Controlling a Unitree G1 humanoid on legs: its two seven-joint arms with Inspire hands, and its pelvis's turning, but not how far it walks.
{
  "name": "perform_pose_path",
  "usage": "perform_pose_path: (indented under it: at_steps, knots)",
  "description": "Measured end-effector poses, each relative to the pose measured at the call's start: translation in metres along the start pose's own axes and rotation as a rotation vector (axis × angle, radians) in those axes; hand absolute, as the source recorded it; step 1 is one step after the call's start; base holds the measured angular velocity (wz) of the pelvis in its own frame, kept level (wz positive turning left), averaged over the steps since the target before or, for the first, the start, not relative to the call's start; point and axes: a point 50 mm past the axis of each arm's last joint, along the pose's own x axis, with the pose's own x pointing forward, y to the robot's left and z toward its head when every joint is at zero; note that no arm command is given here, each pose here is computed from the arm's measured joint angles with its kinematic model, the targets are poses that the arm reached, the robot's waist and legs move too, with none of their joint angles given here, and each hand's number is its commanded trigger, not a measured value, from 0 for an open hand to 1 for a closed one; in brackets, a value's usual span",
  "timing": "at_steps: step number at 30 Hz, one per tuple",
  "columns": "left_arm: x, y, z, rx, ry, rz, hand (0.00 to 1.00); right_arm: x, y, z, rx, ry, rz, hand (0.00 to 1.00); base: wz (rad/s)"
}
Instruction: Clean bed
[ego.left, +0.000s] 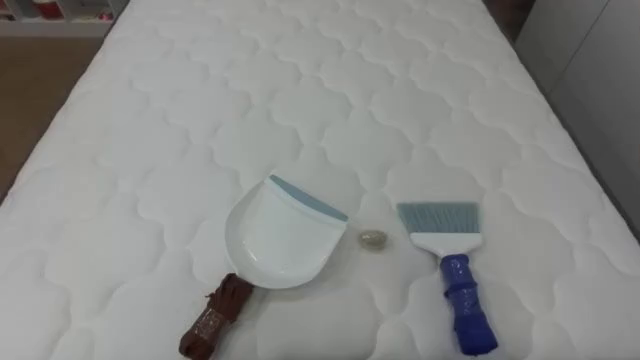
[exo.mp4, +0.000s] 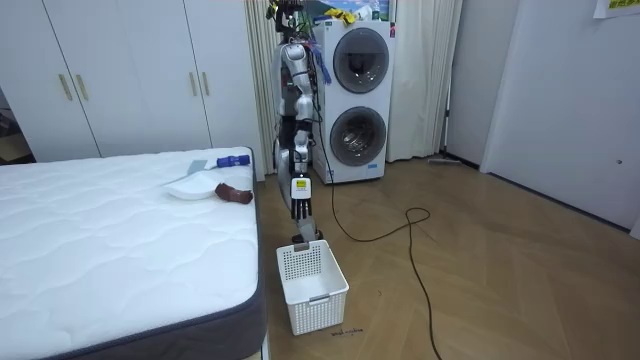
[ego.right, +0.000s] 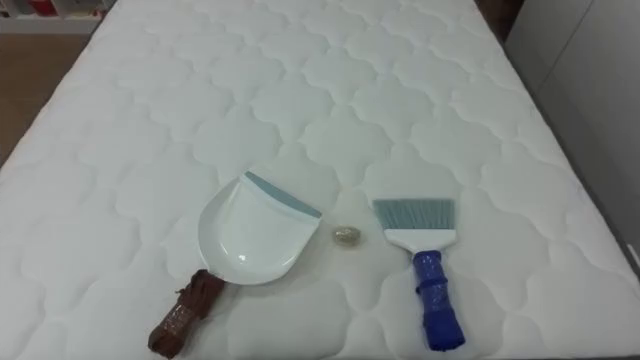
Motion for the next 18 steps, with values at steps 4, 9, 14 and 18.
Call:
perform_pose_path:
  at_steps: [4,9,14,18]
  knots:
    - [0.0,0.0,0.002,-0.001,-0.01,0.0,0.0,0.0,0.0,0.001,0.013,-0.004,0.0,0.0,0.0]
    - [0.0,0.001,0.003,0.0,-0.015,0.003,0.0,0.0,-0.001,0.003,0.041,-0.016,-0.011,0.0,0.0]
    - [0.0,0.003,0.01,0.027,-0.036,0.033,0.0,0.0,-0.001,0.003,0.064,-0.027,-0.016,0.0,0.0]
    - [0.0,0.009,0.019,0.005,-0.085,0.09,0.0,0.0,-0.001,0.006,0.129,-0.056,-0.013,0.0,0.0]
